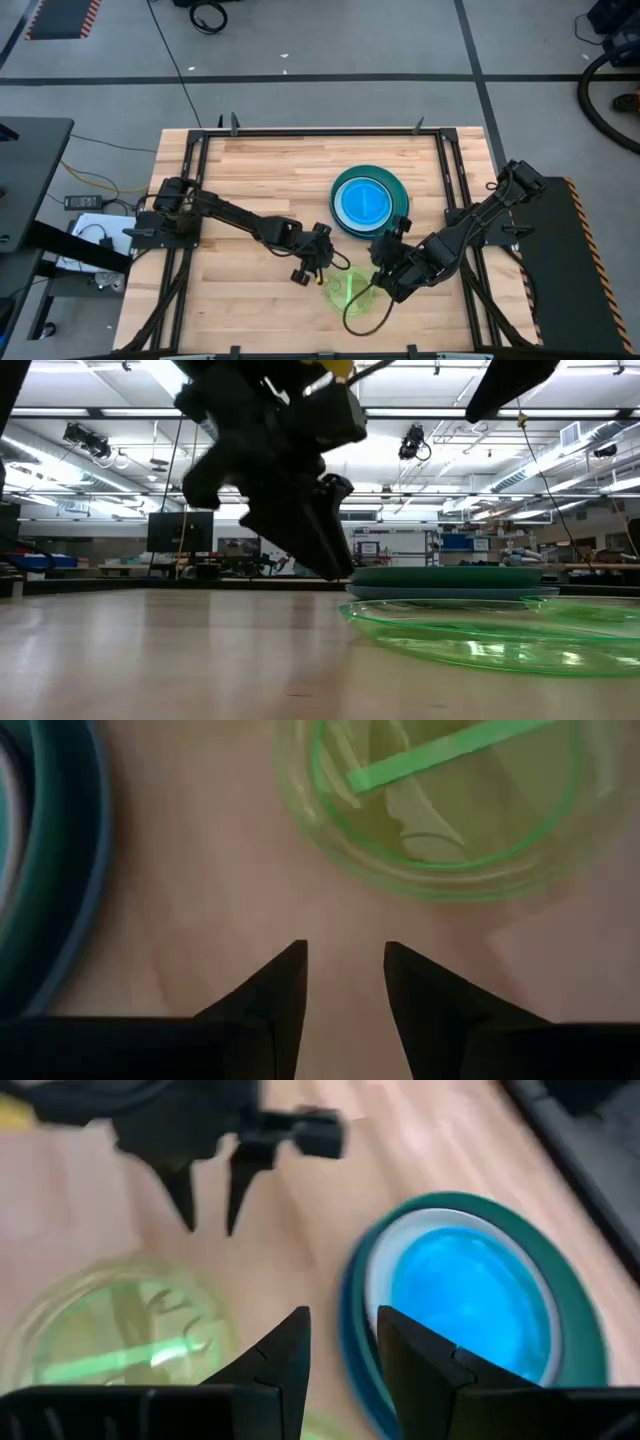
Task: Stack plastic plates
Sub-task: Stack the right light green plate on top of the light blue plate
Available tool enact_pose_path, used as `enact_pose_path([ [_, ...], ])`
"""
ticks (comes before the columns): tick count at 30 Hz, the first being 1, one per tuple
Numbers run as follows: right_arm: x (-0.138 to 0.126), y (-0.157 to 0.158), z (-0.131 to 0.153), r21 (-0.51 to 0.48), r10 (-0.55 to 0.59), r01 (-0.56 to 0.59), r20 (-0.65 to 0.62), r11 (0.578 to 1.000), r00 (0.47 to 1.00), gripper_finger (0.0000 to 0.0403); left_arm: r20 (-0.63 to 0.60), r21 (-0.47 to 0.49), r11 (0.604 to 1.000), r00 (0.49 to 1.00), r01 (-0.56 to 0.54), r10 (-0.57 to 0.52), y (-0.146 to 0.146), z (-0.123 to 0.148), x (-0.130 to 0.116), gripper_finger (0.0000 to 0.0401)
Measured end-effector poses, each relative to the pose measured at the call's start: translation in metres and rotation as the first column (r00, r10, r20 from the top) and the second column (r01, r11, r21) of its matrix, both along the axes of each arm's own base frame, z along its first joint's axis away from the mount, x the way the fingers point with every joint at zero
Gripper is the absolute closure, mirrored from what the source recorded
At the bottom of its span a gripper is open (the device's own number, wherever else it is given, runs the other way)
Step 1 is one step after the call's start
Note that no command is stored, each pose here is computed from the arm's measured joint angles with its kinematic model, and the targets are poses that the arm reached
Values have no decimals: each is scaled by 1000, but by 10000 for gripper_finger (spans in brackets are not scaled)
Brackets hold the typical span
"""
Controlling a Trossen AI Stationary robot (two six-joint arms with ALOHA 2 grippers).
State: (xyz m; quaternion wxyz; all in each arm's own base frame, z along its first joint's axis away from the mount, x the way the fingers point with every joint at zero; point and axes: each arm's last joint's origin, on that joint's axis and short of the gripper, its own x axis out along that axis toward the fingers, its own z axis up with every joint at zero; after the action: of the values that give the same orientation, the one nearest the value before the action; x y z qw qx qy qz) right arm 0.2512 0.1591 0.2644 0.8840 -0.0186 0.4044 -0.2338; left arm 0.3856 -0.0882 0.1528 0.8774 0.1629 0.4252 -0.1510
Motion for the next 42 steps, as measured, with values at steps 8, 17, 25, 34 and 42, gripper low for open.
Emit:
enact_pose_path([
  [8,14,17,-26,108,202,-186,-156,977,967,275,32,-55,997,998,-53,54,-33,19,-13,259],
  [17,13,49,-73,242,254,-180,-322,954,912,275,14,-138,981,990,-139,143,-73,22,-30,259],
  [25,-2,88,-106,144,147,-90,-460,985,876,275,-34,-219,957,982,-189,186,-98,23,-44,259],
  [34,-24,120,-119,6,128,-145,-508,989,852,275,-85,-316,892,946,-324,313,-97,23,-43,259],
  [42,-39,125,-127,-62,113,-162,-480,985,870,275,-126,-405,814,908,-415,400,-99,25,-42,259],
])
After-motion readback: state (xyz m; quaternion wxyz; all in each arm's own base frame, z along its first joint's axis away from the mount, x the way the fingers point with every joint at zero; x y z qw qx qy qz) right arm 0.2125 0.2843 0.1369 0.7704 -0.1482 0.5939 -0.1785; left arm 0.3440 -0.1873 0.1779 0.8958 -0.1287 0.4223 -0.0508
